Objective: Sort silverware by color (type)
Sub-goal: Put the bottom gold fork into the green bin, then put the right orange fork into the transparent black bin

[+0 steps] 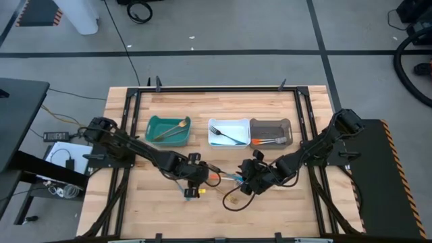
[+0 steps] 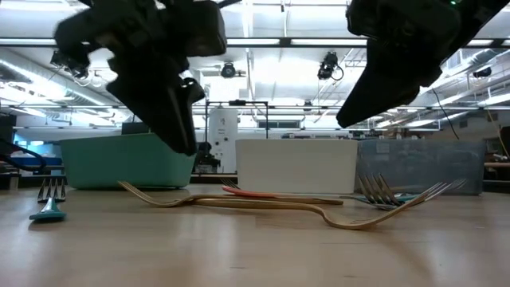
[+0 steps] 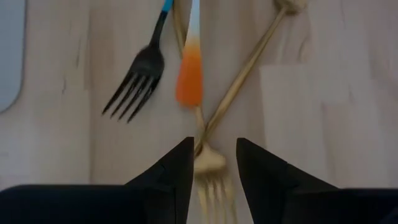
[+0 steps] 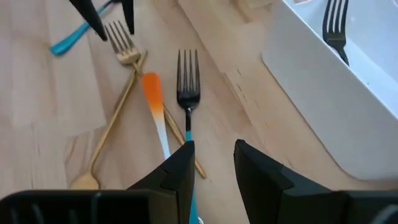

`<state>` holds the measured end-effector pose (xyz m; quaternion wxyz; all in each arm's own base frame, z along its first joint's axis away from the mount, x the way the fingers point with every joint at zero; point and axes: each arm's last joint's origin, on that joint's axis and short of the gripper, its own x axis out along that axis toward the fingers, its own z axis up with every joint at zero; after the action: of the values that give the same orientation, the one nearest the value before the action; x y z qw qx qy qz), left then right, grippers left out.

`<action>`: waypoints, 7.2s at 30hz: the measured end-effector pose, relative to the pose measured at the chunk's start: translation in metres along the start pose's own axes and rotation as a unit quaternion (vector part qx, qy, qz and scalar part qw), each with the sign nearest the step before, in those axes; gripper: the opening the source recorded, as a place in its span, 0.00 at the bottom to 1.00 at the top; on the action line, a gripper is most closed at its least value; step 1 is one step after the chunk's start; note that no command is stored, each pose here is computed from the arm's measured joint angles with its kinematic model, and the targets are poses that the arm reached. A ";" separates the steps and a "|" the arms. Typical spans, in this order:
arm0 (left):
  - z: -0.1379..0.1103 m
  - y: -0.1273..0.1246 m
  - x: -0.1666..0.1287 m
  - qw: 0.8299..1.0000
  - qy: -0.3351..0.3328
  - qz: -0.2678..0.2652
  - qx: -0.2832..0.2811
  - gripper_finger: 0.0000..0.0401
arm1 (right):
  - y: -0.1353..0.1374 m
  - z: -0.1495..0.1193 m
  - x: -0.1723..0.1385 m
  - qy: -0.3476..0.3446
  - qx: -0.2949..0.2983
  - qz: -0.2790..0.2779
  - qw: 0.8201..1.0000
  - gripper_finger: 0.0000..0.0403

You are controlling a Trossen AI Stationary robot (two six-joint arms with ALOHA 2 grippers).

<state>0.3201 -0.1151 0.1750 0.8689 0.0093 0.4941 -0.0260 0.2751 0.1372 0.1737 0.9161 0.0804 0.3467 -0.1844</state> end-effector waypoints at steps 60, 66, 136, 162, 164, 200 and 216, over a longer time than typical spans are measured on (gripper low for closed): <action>0.010 -0.008 0.076 0.983 -0.104 -0.085 0.126 0.07 | -0.009 0.001 -0.019 0.093 0.059 0.018 0.994 0.29; 0.020 0.004 0.059 0.988 -0.115 -0.080 0.072 0.07 | -0.015 0.012 -0.033 0.049 0.075 0.009 0.996 0.29; -0.023 0.107 -0.103 0.962 0.033 0.269 -0.033 0.08 | -0.019 0.044 -0.047 -0.079 -0.070 0.014 0.994 0.29; -0.109 0.146 -0.098 0.943 -0.028 0.305 -0.128 0.09 | -0.031 0.058 -0.053 -0.097 -0.051 0.019 0.994 0.29; -0.111 0.147 -0.095 0.943 -0.032 0.305 -0.129 0.09 | -0.031 0.057 -0.052 -0.094 -0.051 0.020 0.994 0.29; -0.112 0.146 -0.086 0.961 -0.069 0.234 -0.132 0.40 | -0.029 0.058 -0.051 -0.097 -0.037 0.026 0.994 0.29; -0.086 0.107 -0.093 0.977 -0.143 0.137 -0.075 0.40 | -0.028 0.057 -0.051 -0.088 -0.040 0.042 0.994 0.29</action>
<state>0.2043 -0.0012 0.2096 0.9242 0.0083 0.3592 0.1296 0.2632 0.1098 0.2501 0.9526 0.0411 0.2681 -0.1379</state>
